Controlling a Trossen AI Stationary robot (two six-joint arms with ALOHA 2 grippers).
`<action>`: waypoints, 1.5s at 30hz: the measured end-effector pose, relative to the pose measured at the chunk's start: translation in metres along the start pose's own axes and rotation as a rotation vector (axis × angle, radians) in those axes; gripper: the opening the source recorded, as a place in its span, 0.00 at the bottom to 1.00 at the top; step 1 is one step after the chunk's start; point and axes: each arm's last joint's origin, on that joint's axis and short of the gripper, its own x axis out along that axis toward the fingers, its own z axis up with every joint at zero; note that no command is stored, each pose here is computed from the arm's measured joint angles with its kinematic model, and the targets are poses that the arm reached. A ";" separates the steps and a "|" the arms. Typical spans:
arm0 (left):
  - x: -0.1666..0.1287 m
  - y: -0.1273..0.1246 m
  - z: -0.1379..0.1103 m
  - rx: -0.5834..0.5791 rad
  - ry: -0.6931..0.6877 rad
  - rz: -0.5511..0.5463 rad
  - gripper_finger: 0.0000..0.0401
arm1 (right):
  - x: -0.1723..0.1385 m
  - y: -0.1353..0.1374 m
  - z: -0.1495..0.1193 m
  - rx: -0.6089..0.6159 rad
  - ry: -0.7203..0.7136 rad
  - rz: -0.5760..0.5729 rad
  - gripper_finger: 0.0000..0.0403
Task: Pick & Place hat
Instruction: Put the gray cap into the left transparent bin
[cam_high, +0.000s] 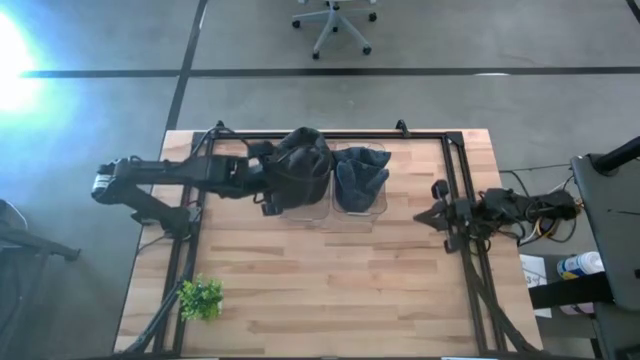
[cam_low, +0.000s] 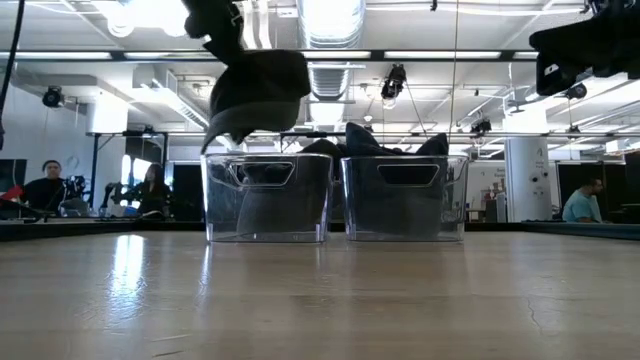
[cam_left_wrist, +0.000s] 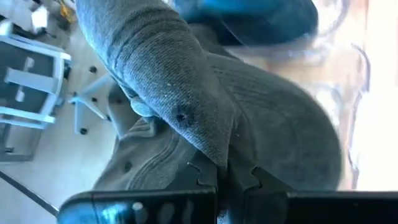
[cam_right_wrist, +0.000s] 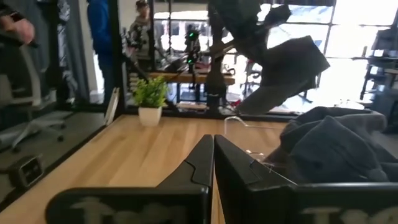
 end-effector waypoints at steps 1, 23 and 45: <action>0.000 0.002 0.003 -0.002 -0.014 0.008 0.00 | 0.000 -0.001 -0.001 0.005 -0.013 -0.008 0.02; 0.073 -0.026 0.017 0.109 0.064 -0.045 0.00 | 0.007 -0.004 -0.033 -0.042 0.020 -0.020 0.02; 0.119 -0.045 0.005 0.126 0.099 -0.121 0.02 | 0.007 -0.013 -0.036 -0.056 0.034 -0.074 0.02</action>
